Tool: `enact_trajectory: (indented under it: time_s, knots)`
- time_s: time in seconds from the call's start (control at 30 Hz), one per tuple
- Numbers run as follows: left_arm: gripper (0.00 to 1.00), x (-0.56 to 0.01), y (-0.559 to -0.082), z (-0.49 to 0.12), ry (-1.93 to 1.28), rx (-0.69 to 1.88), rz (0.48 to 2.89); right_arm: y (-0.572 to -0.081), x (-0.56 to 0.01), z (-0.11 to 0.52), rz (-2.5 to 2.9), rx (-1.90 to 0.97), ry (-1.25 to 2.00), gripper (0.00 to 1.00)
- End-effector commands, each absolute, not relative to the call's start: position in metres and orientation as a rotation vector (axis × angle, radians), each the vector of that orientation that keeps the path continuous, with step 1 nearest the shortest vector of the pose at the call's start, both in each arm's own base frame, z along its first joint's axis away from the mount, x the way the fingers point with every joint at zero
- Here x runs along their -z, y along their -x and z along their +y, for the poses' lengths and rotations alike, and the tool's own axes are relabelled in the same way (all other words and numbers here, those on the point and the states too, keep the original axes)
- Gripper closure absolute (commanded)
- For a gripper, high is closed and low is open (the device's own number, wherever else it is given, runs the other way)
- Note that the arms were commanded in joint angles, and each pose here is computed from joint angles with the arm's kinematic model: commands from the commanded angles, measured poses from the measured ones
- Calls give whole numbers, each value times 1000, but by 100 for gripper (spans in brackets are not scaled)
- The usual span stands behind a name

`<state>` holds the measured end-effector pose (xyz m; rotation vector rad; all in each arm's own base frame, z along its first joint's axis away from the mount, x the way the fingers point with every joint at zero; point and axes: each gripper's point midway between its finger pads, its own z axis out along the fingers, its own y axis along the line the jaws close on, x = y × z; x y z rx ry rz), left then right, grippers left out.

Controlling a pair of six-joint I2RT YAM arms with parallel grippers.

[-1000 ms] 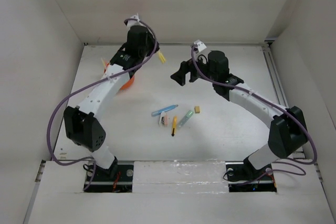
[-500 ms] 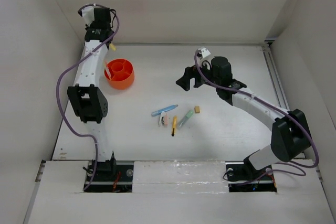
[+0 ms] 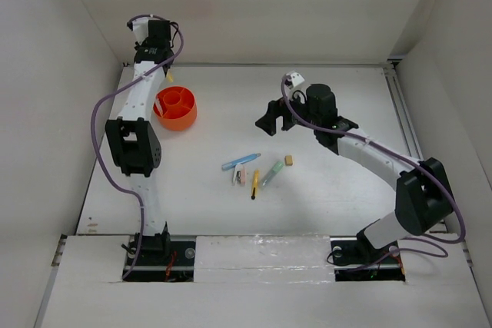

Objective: Sort the stationery into containers
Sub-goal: Place the pen in the storage box.

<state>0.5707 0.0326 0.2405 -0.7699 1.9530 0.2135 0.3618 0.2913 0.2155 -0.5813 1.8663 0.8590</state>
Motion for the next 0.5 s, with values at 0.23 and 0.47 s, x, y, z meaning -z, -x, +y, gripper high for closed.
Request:
enact_trajectory:
  time_s: [0.23,0.47]
  knots:
    - [100,-223,-584,42,793,-251,1898,-362,-228,306,1797,-889,633,0]
    - [100,-208,-586,44,809,-273,1902,-360,-228,312,1794,-904,648,0]
